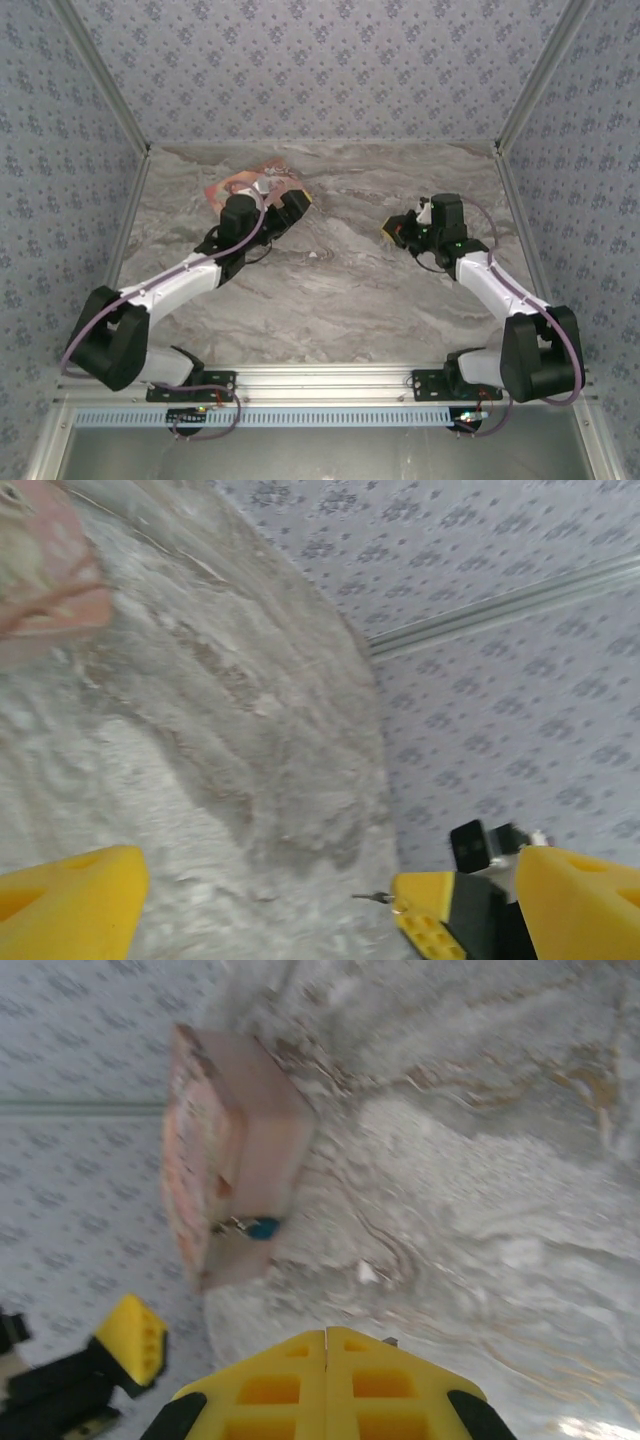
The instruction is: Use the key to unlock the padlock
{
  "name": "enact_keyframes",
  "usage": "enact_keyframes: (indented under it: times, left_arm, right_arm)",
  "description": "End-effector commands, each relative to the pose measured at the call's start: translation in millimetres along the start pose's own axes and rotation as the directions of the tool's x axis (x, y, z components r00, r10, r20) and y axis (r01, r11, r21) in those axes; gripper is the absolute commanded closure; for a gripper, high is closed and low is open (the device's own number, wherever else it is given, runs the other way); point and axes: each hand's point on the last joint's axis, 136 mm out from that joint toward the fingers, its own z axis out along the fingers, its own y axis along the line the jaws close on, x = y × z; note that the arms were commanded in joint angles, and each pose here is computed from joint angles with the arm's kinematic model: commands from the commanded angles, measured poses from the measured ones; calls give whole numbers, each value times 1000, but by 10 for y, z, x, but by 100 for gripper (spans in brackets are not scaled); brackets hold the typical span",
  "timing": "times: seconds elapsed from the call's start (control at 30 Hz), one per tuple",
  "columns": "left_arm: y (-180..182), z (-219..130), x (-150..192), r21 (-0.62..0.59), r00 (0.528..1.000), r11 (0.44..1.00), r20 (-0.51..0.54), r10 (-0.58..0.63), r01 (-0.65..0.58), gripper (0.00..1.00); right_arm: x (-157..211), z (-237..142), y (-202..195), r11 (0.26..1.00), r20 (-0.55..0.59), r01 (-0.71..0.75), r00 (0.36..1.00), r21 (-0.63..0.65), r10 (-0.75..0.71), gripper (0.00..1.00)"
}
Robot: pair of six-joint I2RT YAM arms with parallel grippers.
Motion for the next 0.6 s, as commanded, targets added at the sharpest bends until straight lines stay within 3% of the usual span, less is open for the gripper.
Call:
enact_keyframes:
  times: [0.0,0.23,0.37,0.57]
  left_arm:
    - [-409,106,-133,168,966,954,28,-257,249,9]
    - [-648,317,-70,304,866,820,-42,-498,485,18]
    - [-777,449,32,377,836,758,-90,-542,532,22]
    - [-802,583,181,408,816,722,-114,-567,559,22]
  right_arm:
    - [-204,-55,521,989,84,-66,993,-132,77,100]
    - [-226,2,967,964,110,-116,983,-240,146,100]
    - [-147,107,1110,951,82,-136,983,-276,165,100]
    - [-7,216,1176,950,55,-144,985,-277,165,100]
